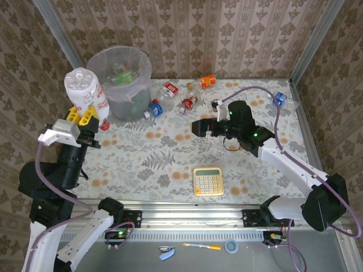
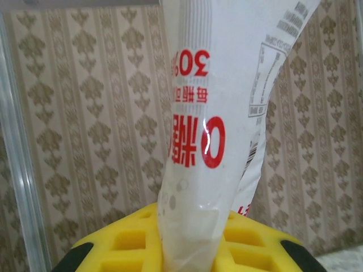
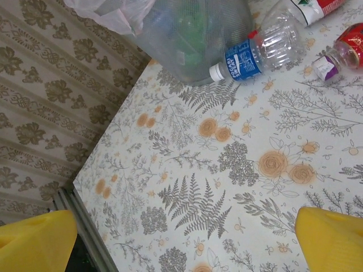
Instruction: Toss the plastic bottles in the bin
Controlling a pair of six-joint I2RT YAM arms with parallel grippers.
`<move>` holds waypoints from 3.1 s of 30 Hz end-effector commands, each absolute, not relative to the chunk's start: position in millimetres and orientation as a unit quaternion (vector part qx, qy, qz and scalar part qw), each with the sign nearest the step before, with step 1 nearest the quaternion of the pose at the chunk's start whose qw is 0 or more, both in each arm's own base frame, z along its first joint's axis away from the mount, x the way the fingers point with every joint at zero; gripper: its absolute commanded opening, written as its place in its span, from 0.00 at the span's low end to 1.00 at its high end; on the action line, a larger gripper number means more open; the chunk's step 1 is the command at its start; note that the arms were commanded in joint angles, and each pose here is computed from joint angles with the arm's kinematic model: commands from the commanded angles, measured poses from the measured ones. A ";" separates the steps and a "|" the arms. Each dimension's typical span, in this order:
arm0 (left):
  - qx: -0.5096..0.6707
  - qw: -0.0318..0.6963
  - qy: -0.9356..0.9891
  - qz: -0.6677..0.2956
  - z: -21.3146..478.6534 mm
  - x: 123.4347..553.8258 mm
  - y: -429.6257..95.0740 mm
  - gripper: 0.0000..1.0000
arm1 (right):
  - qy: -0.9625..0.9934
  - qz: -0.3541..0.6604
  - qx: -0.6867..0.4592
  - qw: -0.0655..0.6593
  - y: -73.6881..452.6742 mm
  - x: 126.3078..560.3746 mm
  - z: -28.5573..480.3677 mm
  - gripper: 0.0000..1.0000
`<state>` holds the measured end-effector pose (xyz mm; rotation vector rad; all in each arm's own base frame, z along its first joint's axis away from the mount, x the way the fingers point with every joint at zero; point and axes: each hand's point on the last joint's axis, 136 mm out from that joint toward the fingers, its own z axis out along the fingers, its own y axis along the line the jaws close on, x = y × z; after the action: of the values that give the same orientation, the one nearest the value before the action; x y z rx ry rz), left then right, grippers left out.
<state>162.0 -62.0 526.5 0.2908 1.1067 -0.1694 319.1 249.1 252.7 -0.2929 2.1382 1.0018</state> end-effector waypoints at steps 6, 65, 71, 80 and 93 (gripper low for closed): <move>0.140 0.894 0.426 -0.022 554.7 158.9 -61.6 0.10 | 0.852 0.360 -0.107 0.365 241.6 325.7 237.3 0.99; 0.158 0.694 0.672 -0.205 495.1 204.3 -84.4 1.00 | 0.927 0.280 0.101 0.229 181.3 414.5 123.8 0.98; 0.177 0.696 0.659 -0.222 484.9 173.0 -92.3 1.00 | 0.925 0.288 0.126 0.214 196.7 463.7 106.3 0.98; 0.193 0.698 0.650 -0.228 481.7 155.7 -97.2 1.00 | 0.913 0.318 0.170 0.191 221.9 521.8 87.8 0.97; 0.167 0.691 0.668 -0.221 472.5 171.6 -90.2 1.00 | 0.912 0.323 0.185 0.171 245.5 561.6 64.6 0.97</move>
<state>165.6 -91.4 475.9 0.3838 1.4795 -0.4961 565.3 237.6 78.4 0.4884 2.5305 0.9003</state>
